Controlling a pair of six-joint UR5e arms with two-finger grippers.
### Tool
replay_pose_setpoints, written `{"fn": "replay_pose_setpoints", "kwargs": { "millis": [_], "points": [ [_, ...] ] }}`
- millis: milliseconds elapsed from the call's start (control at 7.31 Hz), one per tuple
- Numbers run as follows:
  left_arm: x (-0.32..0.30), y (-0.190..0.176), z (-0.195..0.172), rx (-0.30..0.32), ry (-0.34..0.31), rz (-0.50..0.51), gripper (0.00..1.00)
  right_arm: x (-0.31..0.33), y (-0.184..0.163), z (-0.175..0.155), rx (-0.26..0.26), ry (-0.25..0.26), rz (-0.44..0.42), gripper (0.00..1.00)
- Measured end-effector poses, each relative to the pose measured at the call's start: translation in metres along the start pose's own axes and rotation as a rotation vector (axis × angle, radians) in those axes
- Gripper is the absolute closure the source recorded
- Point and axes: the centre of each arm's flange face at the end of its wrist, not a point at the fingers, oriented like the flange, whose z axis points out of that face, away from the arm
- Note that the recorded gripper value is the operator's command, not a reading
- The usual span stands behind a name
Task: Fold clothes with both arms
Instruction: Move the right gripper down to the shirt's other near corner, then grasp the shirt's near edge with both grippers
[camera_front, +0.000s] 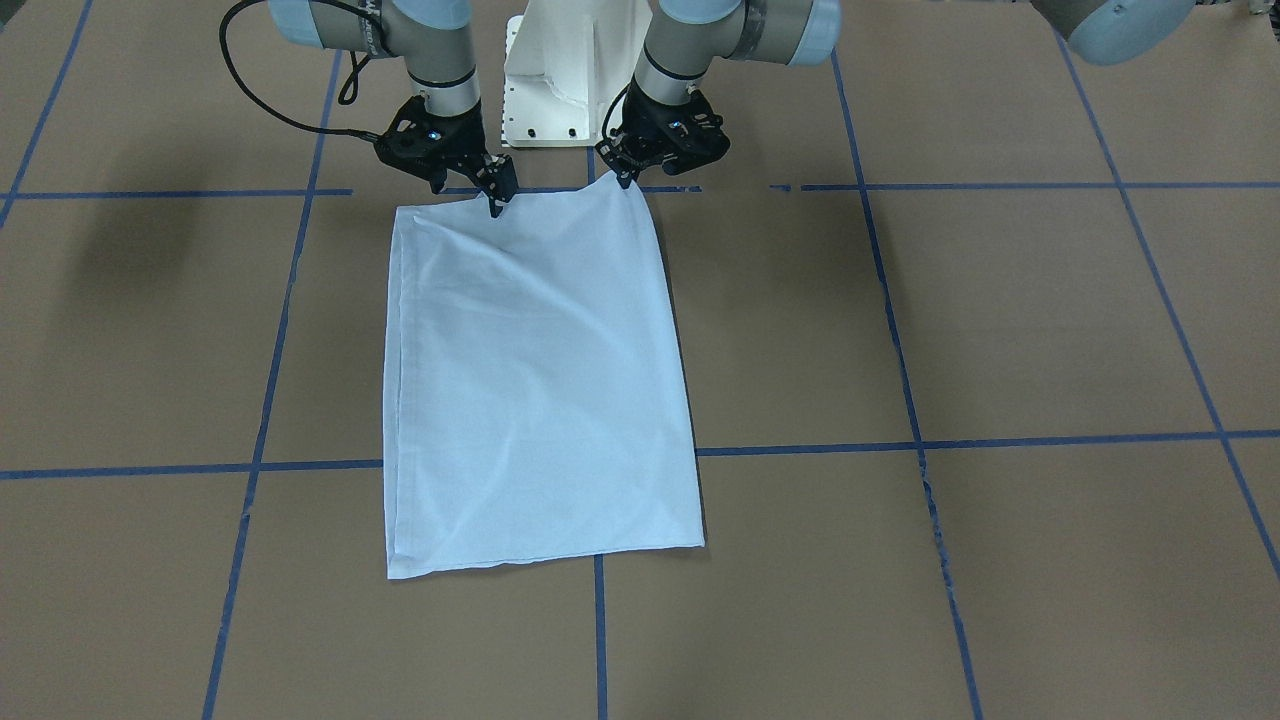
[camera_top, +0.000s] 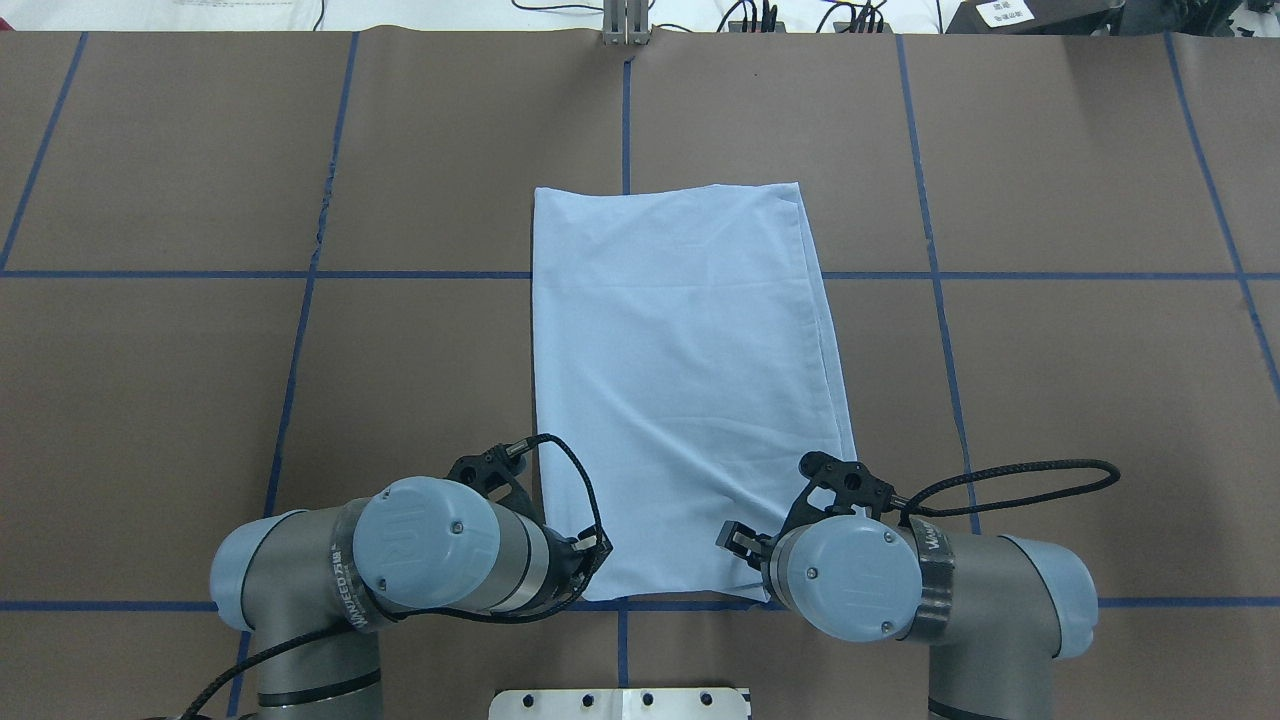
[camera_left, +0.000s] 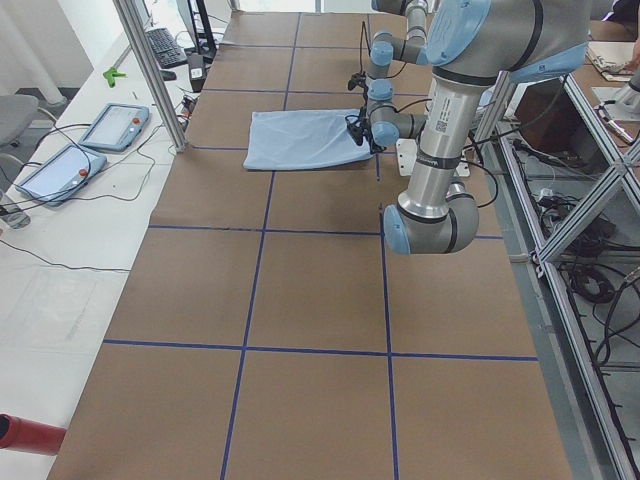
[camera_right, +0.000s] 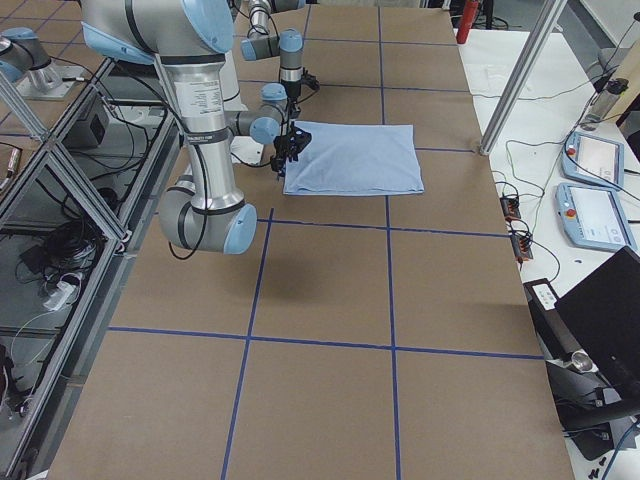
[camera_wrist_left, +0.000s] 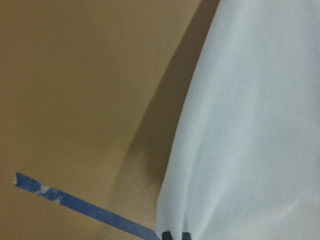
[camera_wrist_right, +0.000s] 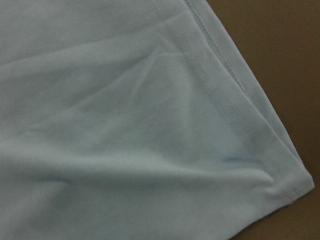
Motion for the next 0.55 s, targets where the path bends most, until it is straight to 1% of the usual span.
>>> {"fn": "replay_pose_setpoints", "kwargs": {
  "millis": [547],
  "points": [
    [0.0, 0.0, -0.001, 0.0, 0.0, 0.0, 1.0, -0.015, 0.007, 0.006, 0.001, -0.001, -0.001, 0.0]
  ]
}}
